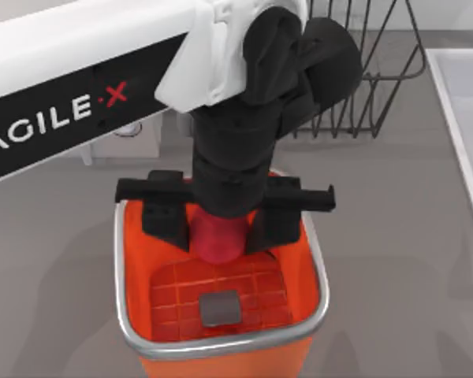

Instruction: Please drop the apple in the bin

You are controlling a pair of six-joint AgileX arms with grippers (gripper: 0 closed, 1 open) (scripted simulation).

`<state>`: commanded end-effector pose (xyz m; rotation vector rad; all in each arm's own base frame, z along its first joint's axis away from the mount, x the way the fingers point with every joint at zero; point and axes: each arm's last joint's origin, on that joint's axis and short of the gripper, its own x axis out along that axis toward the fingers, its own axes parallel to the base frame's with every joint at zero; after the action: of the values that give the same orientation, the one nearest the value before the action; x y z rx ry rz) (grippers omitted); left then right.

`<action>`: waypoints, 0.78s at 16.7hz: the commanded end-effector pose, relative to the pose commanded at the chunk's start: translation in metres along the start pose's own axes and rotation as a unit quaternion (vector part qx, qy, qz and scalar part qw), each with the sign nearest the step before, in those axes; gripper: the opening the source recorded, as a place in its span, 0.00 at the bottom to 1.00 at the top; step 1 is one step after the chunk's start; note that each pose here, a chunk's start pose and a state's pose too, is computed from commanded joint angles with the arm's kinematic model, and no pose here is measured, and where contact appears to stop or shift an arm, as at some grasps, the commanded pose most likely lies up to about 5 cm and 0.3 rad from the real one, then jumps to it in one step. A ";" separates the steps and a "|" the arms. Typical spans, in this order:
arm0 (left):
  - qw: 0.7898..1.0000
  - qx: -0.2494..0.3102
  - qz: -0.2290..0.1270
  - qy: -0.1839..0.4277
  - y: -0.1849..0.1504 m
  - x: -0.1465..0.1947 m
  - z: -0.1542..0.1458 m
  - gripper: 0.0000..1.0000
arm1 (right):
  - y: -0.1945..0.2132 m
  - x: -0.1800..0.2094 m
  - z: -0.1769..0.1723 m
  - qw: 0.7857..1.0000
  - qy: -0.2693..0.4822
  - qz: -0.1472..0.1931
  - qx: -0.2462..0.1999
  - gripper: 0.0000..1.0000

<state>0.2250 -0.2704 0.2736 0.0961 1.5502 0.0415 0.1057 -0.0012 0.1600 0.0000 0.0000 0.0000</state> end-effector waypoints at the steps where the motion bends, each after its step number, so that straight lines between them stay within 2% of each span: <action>1: 1.000 -0.001 0.000 -0.004 0.002 -0.001 0.001 0.00 | 0.000 0.000 0.000 1.000 0.000 0.000 0.000 1.00; 3: 1.000 -0.002 -0.001 -0.003 0.002 0.003 0.002 0.00 | 0.000 0.000 0.000 1.000 0.000 0.000 0.000 1.00; 13: 1.000 0.000 0.000 0.001 -0.001 0.067 0.001 0.00 | 0.000 0.000 0.000 1.000 0.000 0.000 0.000 1.00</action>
<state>0.2278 -0.2653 0.2064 0.0961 1.5517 0.0416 0.1057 -0.0012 0.1600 0.0000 0.0000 0.0000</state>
